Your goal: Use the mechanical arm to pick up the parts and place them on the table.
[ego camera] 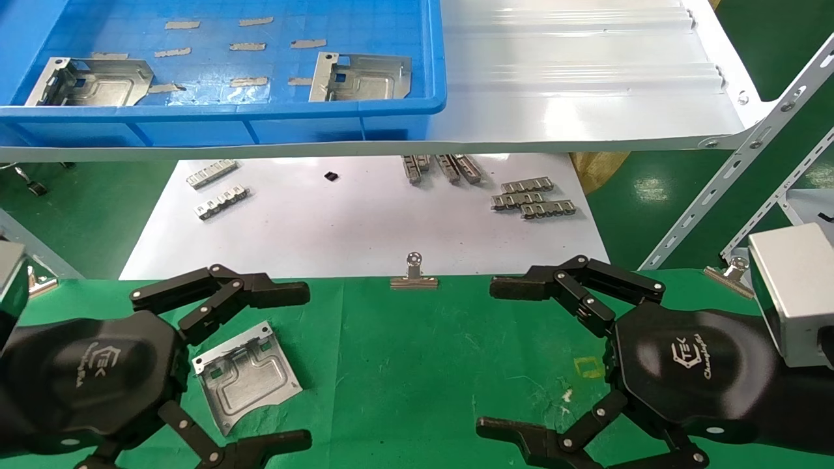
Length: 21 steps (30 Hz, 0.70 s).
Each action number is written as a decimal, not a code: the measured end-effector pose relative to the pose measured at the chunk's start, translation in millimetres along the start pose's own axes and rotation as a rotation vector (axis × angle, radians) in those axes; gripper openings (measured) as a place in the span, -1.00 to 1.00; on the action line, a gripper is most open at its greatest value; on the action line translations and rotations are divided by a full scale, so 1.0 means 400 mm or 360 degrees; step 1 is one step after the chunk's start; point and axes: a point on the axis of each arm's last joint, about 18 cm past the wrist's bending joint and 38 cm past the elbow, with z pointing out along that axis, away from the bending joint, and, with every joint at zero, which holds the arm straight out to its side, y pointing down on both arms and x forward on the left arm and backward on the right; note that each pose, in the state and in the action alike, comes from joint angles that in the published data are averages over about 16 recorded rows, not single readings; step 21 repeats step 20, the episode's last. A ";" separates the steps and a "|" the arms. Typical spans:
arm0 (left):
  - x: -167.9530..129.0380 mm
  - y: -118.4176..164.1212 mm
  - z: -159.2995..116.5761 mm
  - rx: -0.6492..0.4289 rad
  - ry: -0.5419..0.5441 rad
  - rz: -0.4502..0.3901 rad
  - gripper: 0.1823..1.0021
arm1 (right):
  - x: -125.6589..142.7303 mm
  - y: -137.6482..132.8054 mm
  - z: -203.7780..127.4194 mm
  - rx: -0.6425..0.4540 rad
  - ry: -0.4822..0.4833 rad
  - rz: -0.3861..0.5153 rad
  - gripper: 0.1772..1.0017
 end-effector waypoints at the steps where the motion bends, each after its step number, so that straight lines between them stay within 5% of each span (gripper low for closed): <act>1: 0.001 -0.001 0.000 0.0001 0.0000 0.0000 1.00 | 0.000 0.000 0.000 0.0000 0.0000 0.0000 1.00; 21: -0.003 0.002 0.000 -0.0003 -0.0002 -0.0003 1.00 | 0.000 0.000 0.000 0.0000 0.0000 0.0000 1.00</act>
